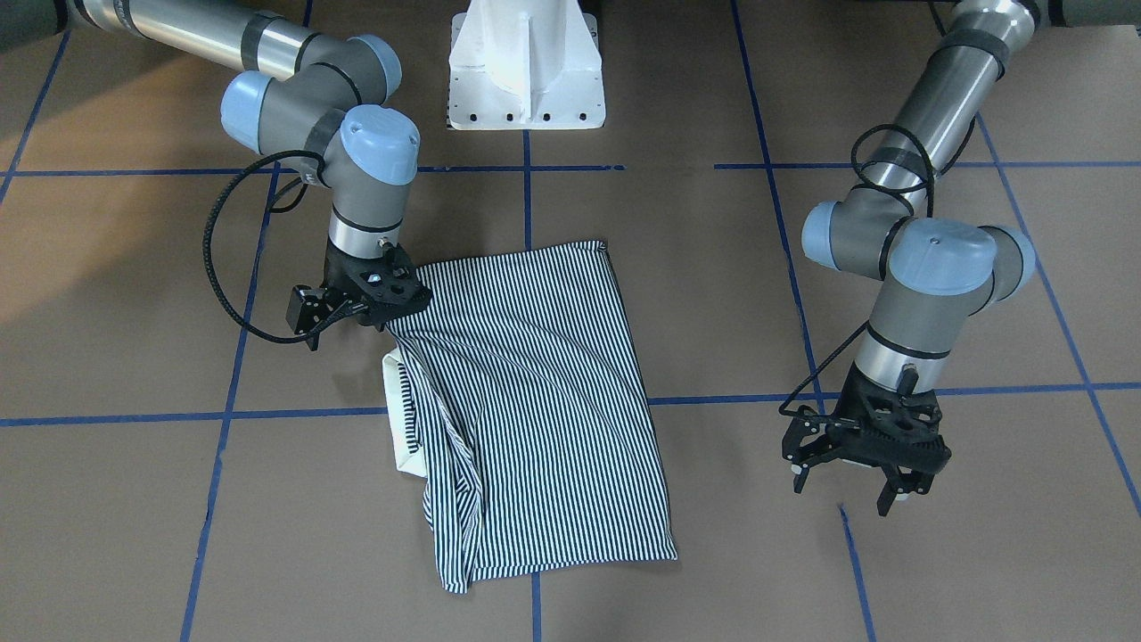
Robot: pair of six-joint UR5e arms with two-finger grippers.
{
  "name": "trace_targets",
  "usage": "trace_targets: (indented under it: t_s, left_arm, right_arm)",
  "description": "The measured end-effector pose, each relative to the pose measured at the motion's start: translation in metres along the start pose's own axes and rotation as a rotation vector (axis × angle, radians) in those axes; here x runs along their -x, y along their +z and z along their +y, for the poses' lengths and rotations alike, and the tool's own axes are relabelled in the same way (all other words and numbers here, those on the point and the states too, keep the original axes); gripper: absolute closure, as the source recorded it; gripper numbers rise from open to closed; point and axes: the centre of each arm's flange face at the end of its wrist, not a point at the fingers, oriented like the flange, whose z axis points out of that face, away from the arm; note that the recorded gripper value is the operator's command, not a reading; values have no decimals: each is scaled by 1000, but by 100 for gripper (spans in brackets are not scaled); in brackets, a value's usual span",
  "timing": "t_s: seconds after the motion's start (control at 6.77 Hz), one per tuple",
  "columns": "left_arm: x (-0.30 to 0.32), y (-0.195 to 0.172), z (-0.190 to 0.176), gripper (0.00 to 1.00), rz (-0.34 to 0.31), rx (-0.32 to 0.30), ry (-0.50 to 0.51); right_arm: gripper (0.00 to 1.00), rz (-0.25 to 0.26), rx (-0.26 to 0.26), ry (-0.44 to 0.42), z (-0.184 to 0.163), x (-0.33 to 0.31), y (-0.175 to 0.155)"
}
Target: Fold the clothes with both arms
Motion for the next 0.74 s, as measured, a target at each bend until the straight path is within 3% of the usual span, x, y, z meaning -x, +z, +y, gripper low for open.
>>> trace_targets:
  t_s: [0.3,0.59,0.74]
  left_arm:
    - [0,0,0,0,0,0,-1]
    - [-1,0,0,0,3,0,-2]
    - [-1,0,1,0,13,8,-3]
  right_arm:
    - [1,-12,-28,35,-8,-5,-15]
    - [1,-45,-77,108,-57,18,-50]
    - [1,-44,-76,139,-87,34,-55]
